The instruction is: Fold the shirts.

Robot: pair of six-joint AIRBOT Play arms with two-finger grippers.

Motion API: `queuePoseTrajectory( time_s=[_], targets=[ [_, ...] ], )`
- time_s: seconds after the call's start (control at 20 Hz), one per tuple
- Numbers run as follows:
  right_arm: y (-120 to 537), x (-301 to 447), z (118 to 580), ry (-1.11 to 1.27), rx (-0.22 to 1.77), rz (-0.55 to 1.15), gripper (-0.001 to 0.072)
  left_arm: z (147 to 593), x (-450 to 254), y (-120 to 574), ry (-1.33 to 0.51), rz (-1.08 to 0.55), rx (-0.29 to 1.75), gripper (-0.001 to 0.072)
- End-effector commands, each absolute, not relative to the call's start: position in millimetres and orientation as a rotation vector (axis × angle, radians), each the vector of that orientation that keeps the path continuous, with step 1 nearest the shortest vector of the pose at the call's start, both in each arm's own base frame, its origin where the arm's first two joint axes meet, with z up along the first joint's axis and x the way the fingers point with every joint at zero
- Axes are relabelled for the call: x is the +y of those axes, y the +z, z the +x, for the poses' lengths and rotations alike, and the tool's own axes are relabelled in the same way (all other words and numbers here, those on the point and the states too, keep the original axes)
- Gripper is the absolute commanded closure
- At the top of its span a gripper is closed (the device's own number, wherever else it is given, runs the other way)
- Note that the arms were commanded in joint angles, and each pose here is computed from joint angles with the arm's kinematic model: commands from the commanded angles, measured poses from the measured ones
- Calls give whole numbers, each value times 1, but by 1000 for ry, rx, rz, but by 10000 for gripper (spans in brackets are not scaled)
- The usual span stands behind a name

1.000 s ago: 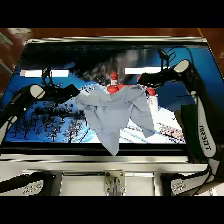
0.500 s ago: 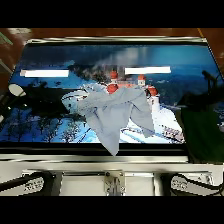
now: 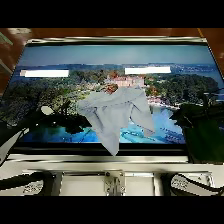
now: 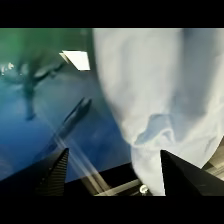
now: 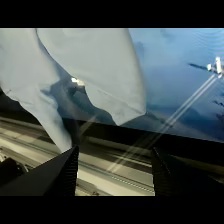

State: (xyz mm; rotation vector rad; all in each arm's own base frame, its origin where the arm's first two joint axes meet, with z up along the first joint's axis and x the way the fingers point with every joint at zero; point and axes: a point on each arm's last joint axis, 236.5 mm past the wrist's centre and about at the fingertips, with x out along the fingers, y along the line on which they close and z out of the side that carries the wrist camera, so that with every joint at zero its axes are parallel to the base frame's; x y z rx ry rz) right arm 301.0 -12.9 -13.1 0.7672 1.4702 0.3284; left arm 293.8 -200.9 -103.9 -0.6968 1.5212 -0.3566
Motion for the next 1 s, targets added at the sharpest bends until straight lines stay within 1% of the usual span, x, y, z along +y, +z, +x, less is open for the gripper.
queuePoseTrajectory(
  time_s=[0.0,0.05,0.1,0.15,0.2,0.25,0.3,0.4,0.55,0.6,0.75,0.95],
  targets=[
    [-18,-15,288,318,1522,754,120,300,-223,-121,-316,-775,1501,107],
    [-24,-16,283,306,1540,747,120,304,-225,-124,-303,-791,1491,253],
    [-31,-13,277,308,1556,761,120,310,-225,-126,-286,-800,1468,351],
    [-39,-8,270,309,1575,780,120,316,-224,-125,-272,-814,1442,401],
    [-48,-3,264,300,1588,803,120,321,-226,-123,-265,-840,1427,504],
    [-57,1,259,290,1593,829,119,323,-228,-119,-281,-835,1422,645],
    [-65,8,257,288,1590,851,119,324,-231,-114,-330,-801,1414,669],
    [-83,23,254,285,1599,806,120,327,-238,-101,-422,-744,1396,669],
    [-107,48,268,259,1571,694,120,338,-243,-84,-457,-736,1354,670],
    [-110,55,276,251,1549,686,120,341,-244,-78,-467,-735,1340,670],
    [-118,75,294,245,1509,728,120,351,-247,-57,-498,-730,1294,669],
    [-126,73,293,232,1523,719,121,366,-252,-29,-536,-721,1224,669]
  ],
)
